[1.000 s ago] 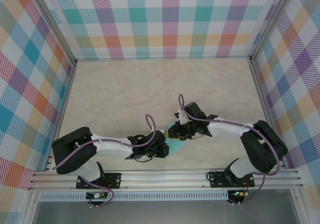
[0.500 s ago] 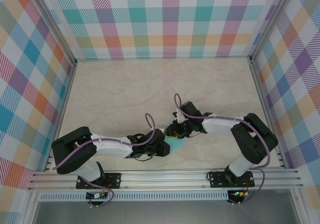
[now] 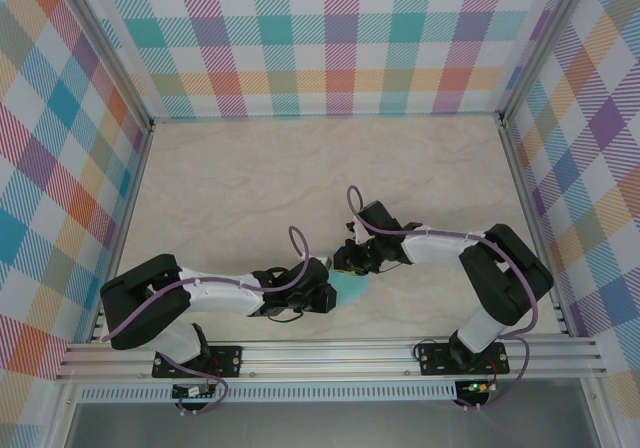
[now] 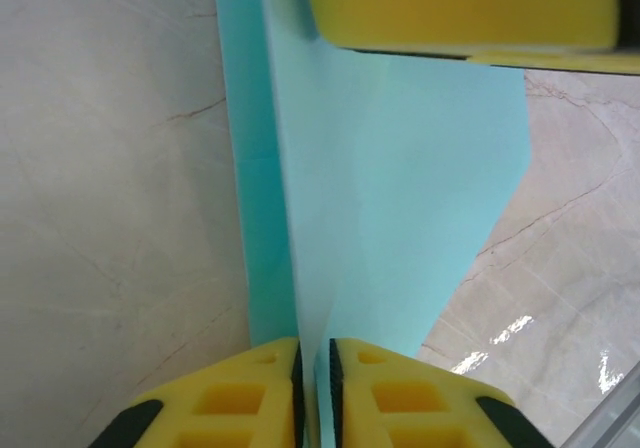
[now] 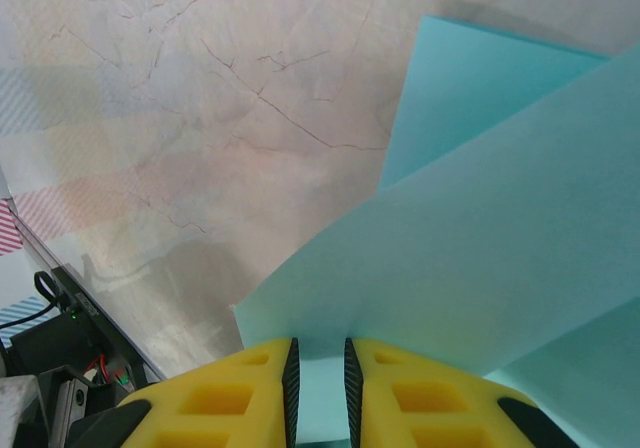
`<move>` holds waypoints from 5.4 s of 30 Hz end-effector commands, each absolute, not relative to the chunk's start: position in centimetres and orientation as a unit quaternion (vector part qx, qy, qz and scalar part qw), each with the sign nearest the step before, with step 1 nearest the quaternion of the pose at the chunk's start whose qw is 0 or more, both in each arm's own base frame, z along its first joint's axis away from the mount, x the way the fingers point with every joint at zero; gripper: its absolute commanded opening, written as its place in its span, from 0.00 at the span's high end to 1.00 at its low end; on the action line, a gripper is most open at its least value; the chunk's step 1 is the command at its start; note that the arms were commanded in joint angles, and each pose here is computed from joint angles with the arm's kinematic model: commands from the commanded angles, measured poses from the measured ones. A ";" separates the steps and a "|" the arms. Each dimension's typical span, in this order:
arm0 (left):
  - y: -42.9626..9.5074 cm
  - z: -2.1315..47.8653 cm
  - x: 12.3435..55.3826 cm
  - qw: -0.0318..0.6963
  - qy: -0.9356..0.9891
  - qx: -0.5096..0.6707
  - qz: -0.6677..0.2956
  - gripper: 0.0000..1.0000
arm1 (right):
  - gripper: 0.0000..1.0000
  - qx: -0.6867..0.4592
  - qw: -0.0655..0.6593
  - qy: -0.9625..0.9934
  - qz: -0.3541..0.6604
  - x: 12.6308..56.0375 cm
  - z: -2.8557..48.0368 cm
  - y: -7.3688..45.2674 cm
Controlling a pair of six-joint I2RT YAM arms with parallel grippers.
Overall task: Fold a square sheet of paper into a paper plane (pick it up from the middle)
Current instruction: Perform the fourth fold on the wing at the bottom-center of the table.
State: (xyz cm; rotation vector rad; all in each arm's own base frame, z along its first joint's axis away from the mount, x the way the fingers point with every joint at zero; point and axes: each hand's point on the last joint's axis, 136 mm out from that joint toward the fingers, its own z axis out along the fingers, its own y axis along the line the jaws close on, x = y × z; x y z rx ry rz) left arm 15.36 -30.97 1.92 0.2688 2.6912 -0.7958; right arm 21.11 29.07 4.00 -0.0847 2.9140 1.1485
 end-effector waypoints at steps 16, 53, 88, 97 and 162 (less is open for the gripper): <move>-29.9 1.1 14.6 0.130 0.940 0.070 -0.307 1.00 | 0.76 -0.039 0.027 0.928 0.370 20.9 6.3 28.7; -28.9 1.1 15.1 0.092 0.936 0.054 -0.335 0.82 | 0.78 -0.020 -0.001 0.949 0.314 21.6 2.2 29.0; -27.2 -1.0 15.1 0.095 0.949 0.019 -0.301 1.00 | 0.69 -0.035 0.021 0.933 0.358 21.5 5.6 29.7; -27.6 -0.6 15.3 0.096 0.948 0.029 -0.303 1.00 | 0.70 -0.035 -0.013 0.935 0.352 21.6 3.4 30.6; -27.4 0.0 16.7 0.119 0.954 0.016 -0.276 1.00 | 0.66 -0.068 -0.007 0.921 0.385 21.0 5.9 31.3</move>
